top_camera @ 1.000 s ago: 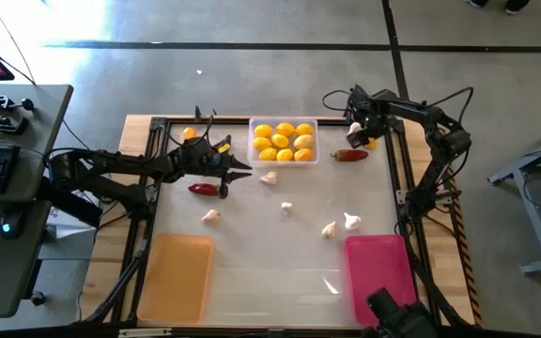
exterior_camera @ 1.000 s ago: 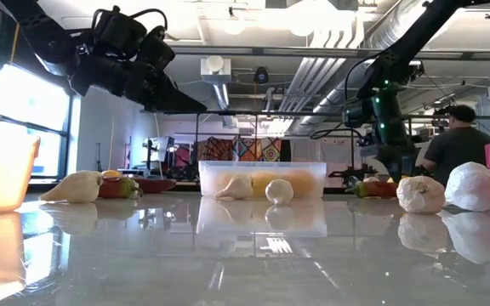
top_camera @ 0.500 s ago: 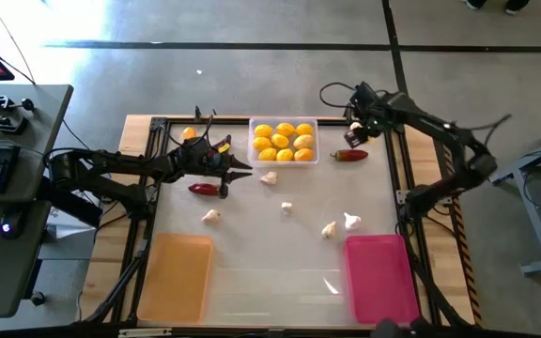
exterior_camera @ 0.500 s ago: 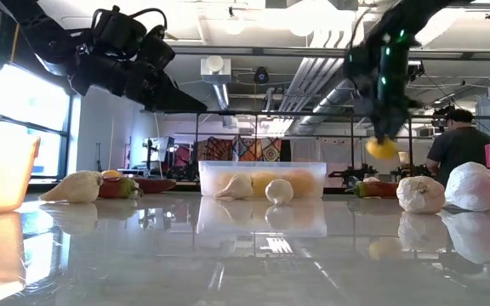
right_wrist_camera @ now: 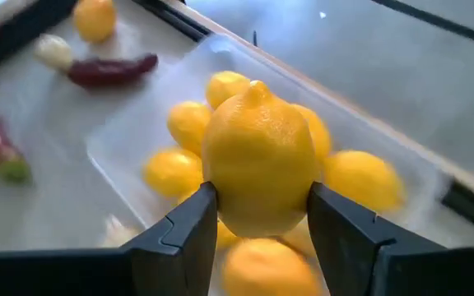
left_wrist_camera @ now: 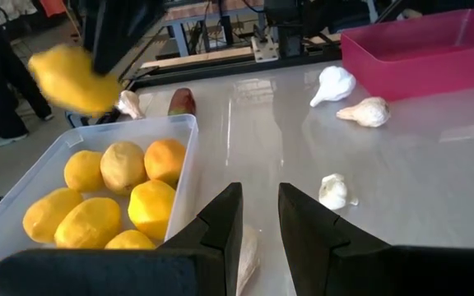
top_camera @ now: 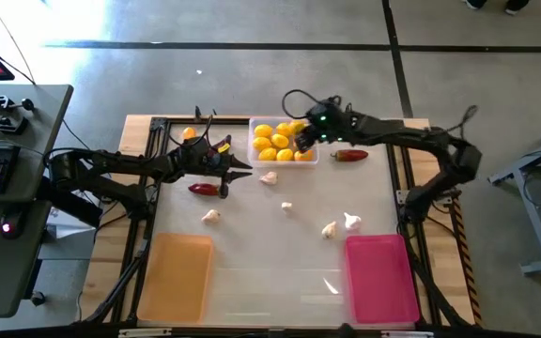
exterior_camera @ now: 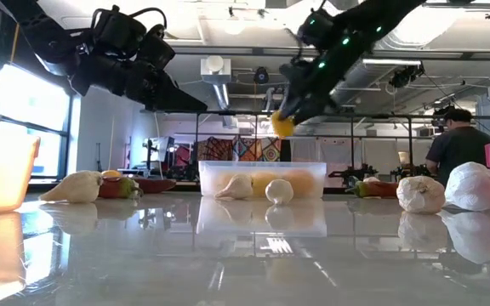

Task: Sort produce into baskets
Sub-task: Put the right lemon into the transparent bin

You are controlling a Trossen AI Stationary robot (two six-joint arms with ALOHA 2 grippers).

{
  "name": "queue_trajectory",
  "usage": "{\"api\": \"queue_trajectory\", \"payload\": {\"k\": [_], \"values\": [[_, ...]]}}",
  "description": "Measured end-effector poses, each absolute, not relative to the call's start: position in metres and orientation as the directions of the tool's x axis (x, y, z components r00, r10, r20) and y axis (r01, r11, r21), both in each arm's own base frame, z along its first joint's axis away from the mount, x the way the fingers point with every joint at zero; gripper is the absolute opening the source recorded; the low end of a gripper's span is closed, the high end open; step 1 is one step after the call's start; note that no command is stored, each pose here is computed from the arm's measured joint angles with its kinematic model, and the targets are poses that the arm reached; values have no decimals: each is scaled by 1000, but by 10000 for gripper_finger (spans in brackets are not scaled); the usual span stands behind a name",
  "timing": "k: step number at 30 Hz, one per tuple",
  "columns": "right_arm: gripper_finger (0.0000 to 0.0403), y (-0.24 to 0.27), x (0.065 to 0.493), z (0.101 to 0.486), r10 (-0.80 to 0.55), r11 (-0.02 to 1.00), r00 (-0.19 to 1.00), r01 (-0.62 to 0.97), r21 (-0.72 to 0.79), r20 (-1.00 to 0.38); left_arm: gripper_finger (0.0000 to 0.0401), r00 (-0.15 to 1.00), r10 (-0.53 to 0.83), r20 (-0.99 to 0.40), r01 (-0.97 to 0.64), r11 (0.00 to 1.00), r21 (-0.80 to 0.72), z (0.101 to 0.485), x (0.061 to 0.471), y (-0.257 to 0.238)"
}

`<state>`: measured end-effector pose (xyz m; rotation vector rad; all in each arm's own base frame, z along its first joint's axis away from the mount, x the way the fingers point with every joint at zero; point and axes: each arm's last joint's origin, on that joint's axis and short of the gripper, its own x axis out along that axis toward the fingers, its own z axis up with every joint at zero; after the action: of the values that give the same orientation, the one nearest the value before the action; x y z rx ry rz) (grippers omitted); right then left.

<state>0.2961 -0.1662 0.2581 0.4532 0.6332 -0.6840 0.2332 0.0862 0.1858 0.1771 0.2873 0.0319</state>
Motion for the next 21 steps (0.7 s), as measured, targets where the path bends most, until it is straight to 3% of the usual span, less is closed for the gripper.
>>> {"api": "queue_trajectory", "payload": {"k": [8,13,21], "values": [[164,-179,322,198,-395,554,522,792,258,-756,66,958,66,-280,-10,981,195,186,233,86],[165,-181,327,182,-401,499,494,824,268,-772,66,958,67,-280,-11,981,196,186,233,86],[199,-179,327,182,-427,557,470,810,185,-773,66,957,67,-281,-11,981,196,186,233,86]]}}
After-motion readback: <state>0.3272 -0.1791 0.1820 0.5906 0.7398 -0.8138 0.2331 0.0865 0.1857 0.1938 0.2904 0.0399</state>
